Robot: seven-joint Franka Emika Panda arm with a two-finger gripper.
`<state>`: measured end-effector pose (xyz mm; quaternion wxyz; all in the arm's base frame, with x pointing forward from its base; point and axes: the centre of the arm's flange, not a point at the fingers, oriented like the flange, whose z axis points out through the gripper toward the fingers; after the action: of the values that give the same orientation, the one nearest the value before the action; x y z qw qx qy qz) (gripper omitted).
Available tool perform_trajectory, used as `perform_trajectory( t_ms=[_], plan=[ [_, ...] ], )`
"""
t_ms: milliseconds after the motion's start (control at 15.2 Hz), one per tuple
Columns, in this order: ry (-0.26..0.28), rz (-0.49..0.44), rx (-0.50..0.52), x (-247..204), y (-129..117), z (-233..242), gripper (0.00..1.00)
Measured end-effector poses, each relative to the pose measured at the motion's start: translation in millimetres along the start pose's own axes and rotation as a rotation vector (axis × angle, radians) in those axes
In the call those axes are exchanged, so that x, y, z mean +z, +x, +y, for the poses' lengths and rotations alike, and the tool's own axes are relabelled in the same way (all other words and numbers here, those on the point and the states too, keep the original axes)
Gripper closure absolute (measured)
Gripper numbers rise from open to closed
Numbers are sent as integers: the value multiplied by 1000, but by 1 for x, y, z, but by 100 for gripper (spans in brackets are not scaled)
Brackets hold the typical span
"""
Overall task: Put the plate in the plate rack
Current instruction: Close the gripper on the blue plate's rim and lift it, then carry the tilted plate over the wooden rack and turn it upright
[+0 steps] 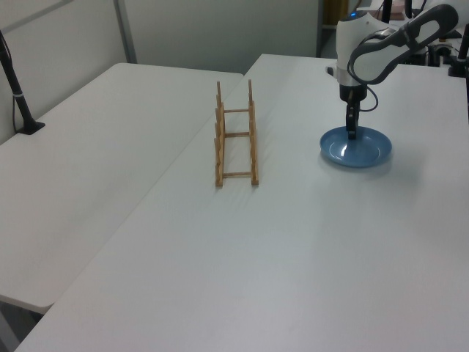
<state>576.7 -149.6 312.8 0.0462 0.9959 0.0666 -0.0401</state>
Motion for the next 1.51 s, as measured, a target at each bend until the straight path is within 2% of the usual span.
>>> perform_trajectory(
  t_ms=[197, 329, 526, 723, 1117, 1314, 1512],
  plan=[
    [-5, 14, 66, -3, 2, 4, 74],
    [-10, 32, 88, -12, 3, 10, 89],
    [-17, 53, 95, -23, 7, 14, 90],
    [-34, 113, 103, -56, 10, 19, 93],
    [-78, 295, 142, -167, 4, 23, 95],
    [-77, 392, 227, -220, 7, 3, 95],
    [-135, 459, 345, -255, 20, -27, 95]
  ],
)
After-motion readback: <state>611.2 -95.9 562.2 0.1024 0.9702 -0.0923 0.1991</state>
